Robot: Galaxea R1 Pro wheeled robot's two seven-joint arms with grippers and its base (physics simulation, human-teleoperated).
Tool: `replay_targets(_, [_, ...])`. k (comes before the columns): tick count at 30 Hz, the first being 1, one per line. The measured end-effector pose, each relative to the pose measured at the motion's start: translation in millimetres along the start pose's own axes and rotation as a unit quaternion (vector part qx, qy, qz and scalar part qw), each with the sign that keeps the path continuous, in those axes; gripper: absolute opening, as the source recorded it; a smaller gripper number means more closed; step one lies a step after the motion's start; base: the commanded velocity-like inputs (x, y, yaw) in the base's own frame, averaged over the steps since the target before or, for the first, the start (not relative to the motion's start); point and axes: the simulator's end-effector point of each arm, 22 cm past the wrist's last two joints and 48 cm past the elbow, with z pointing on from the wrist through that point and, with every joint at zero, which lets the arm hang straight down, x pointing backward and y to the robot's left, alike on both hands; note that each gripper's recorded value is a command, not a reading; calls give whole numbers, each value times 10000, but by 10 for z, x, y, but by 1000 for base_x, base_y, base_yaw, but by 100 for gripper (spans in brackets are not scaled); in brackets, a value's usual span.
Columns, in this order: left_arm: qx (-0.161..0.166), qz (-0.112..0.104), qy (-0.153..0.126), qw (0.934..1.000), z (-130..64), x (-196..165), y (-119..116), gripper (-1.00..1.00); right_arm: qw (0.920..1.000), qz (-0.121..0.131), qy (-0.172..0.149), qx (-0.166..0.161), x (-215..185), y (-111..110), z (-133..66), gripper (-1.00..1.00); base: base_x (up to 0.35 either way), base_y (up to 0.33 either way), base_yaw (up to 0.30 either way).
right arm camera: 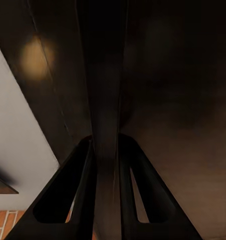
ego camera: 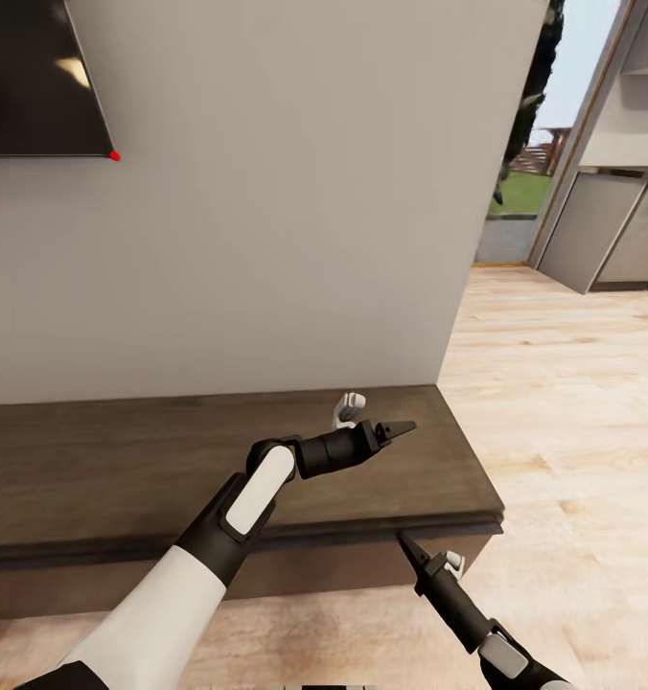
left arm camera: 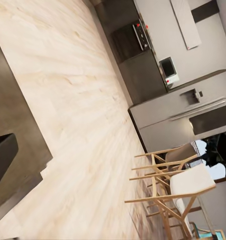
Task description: Place each of the two pumpkins and all three candles from the living room inside a cabinet in the living room (use any cabinet), then make sure every cabinet is closed, and position the cauldron so it is next to a table in the living room.
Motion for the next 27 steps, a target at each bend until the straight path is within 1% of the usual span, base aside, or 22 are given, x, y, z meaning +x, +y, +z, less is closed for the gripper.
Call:
replay_targets(5, [0,-1,0,10000,0,0,1,100,10000,17,-38,-3,-13,-1,-1,-100,-168,0,0])
replay_targets(27, [-3,4,-3,10000,0,-1,2,100,9997,80,-216,-14,-94,-2,-20,-100,-233,0,0])
